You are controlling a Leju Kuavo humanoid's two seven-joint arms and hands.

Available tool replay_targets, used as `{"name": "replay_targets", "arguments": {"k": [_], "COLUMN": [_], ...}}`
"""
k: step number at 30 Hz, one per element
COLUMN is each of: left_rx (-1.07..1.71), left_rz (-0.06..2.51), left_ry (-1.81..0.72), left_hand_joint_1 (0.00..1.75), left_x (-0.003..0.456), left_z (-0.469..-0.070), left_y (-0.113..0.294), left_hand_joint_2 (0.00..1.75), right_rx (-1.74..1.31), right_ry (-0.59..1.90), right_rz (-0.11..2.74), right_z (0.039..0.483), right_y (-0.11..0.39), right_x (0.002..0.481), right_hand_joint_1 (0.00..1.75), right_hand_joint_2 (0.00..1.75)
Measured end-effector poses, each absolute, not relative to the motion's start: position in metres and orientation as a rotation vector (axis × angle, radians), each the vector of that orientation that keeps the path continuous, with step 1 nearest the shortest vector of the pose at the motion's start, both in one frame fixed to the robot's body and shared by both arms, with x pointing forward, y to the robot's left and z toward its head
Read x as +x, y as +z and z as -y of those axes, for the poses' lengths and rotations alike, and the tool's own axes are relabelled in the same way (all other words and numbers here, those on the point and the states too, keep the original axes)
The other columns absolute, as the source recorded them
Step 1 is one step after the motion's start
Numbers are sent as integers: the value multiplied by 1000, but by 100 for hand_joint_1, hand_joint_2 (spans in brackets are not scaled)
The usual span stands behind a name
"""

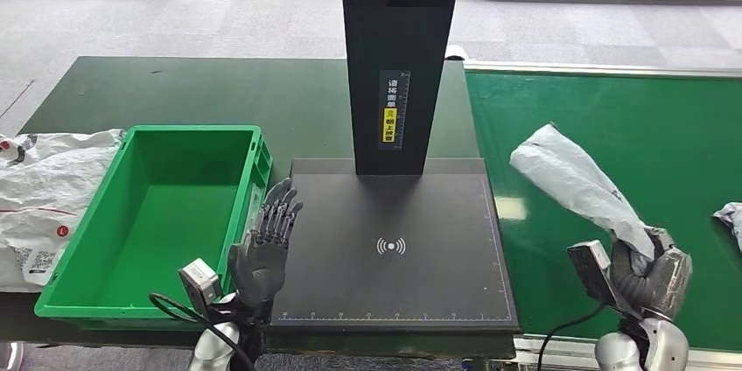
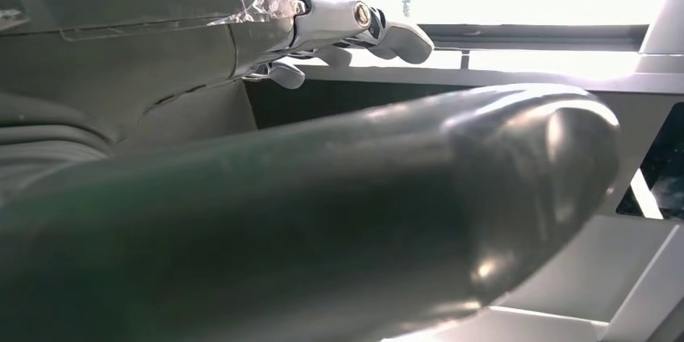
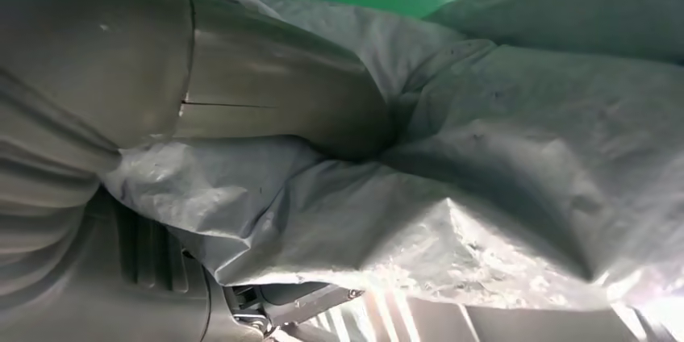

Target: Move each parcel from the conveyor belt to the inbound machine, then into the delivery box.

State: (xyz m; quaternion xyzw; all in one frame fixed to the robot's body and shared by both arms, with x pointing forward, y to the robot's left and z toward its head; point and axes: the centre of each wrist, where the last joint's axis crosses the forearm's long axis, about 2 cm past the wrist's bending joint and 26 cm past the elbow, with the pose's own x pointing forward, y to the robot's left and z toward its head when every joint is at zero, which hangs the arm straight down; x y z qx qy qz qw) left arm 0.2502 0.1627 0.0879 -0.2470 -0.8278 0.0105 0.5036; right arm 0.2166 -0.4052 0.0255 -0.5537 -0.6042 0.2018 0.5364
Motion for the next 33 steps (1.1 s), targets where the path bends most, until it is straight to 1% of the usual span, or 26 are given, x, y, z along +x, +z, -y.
{"name": "replay_targets", "arguments": {"k": [3, 6, 12, 15, 18, 22, 24, 28, 30, 33], "left_rx": [-595, -606, -649, -599, -363, 24, 103, 165, 304, 597], "left_rz": [2006, 2015, 2034, 2061, 2131, 2251, 2296, 2348, 2373, 2440], "left_ry": [36, 53, 73, 82, 95, 196, 230, 251, 275, 294], "left_hand_joint_1": [0, 0, 0, 0, 0, 0, 0, 0, 0, 0], "left_x": [250, 249, 245, 245, 245, 239, 235, 229, 226, 216], "left_z": [-163, -163, -163, -165, -173, -190, -196, -202, -206, -207], "left_y": [87, 86, 86, 91, 103, 132, 144, 158, 166, 183], "left_hand_joint_2": [0, 0, 0, 0, 0, 0, 0, 0, 0, 0], "right_rx": [-1369, -1356, -1239, -1147, -1069, -958, -927, -894, -861, -814], "right_ry": [503, 472, 455, 486, 551, 618, 637, 658, 679, 718], "right_rz": [1681, 1845, 2007, 2037, 2001, 1927, 1909, 1894, 1871, 1830], "right_z": [372, 339, 287, 263, 245, 231, 228, 223, 220, 217], "right_y": [49, 71, 97, 101, 101, 91, 87, 83, 80, 72], "right_x": [213, 211, 216, 219, 222, 228, 230, 233, 236, 243], "right_hand_joint_1": [175, 175, 175, 175, 175, 175, 175, 175, 175, 175], "right_hand_joint_2": [175, 175, 175, 175, 175, 175, 175, 175, 175, 175]}}
